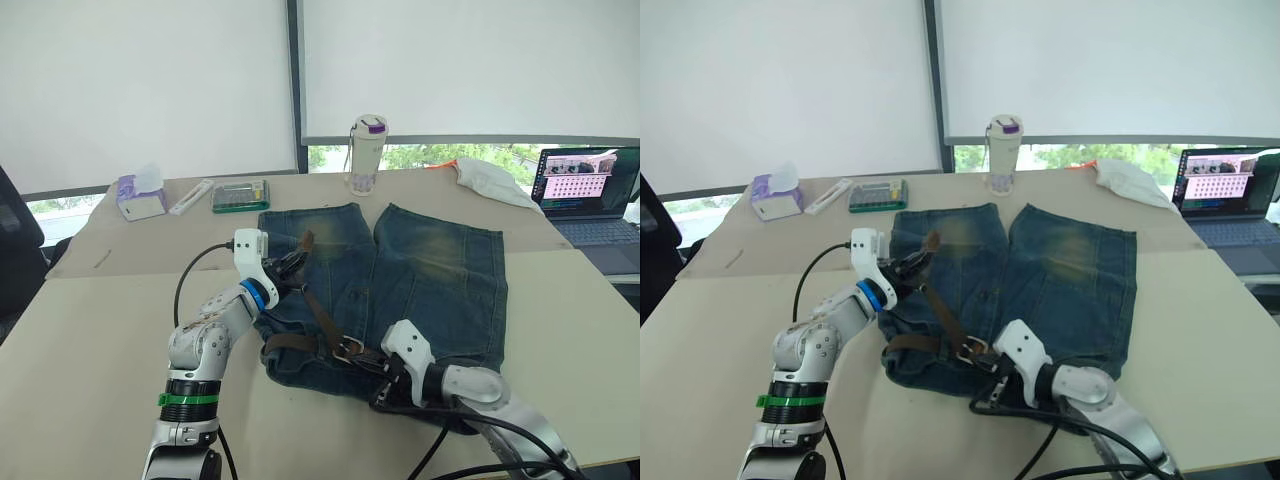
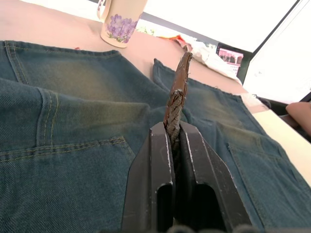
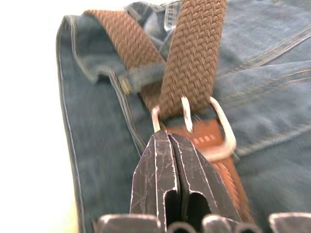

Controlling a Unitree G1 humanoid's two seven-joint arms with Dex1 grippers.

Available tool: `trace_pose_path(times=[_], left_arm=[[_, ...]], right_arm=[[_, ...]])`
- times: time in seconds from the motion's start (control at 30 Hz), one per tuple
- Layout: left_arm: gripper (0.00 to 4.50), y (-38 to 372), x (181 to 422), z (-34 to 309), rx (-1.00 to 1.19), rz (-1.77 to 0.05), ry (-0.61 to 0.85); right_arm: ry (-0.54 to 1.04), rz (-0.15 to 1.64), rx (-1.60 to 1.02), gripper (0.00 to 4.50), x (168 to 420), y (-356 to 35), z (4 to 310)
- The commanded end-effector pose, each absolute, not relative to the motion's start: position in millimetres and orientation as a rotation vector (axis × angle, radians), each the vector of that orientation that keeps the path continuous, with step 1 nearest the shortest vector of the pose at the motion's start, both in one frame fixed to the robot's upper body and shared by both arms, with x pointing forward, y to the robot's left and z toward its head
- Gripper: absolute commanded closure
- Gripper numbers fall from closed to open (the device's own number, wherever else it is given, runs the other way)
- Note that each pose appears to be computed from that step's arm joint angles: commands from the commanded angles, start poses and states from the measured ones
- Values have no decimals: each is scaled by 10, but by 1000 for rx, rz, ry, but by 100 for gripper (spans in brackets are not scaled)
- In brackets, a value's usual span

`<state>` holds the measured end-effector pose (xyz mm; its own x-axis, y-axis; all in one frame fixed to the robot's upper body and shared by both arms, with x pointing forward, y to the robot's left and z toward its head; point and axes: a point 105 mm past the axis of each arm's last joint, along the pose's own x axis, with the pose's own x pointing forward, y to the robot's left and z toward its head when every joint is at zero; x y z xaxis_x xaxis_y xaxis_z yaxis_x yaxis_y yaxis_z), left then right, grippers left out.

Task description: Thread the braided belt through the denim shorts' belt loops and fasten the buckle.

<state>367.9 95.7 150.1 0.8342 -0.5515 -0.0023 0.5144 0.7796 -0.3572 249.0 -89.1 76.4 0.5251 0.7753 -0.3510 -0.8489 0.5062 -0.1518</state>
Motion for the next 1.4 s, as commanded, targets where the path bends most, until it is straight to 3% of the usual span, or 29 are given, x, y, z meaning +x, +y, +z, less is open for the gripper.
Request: trace_pose_path(times=[0.03, 0.4, 0.53, 0.77, 1.0, 1.4], left_arm=[[450, 983, 3683, 1658, -329, -584, 46], [450, 979, 3684, 1601, -319, -585, 58], [450, 987, 3676, 1598, -317, -581, 56], [450, 1006, 3678, 1616, -320, -571, 51], [450, 1063, 3689, 1586, -325, -541, 61], [450, 1048, 3715, 1721, -341, -547, 18]], right_arm=[[186, 998, -374, 447, 2465, -894, 878], [161, 981, -390, 447, 2630, -816, 887], [233, 950, -426, 447, 2733, -871, 752], [265, 1071, -451, 447, 2637, -765, 639], [274, 1083, -473, 447, 2665, -787, 609], [420, 1065, -517, 447, 2690, -903, 359]])
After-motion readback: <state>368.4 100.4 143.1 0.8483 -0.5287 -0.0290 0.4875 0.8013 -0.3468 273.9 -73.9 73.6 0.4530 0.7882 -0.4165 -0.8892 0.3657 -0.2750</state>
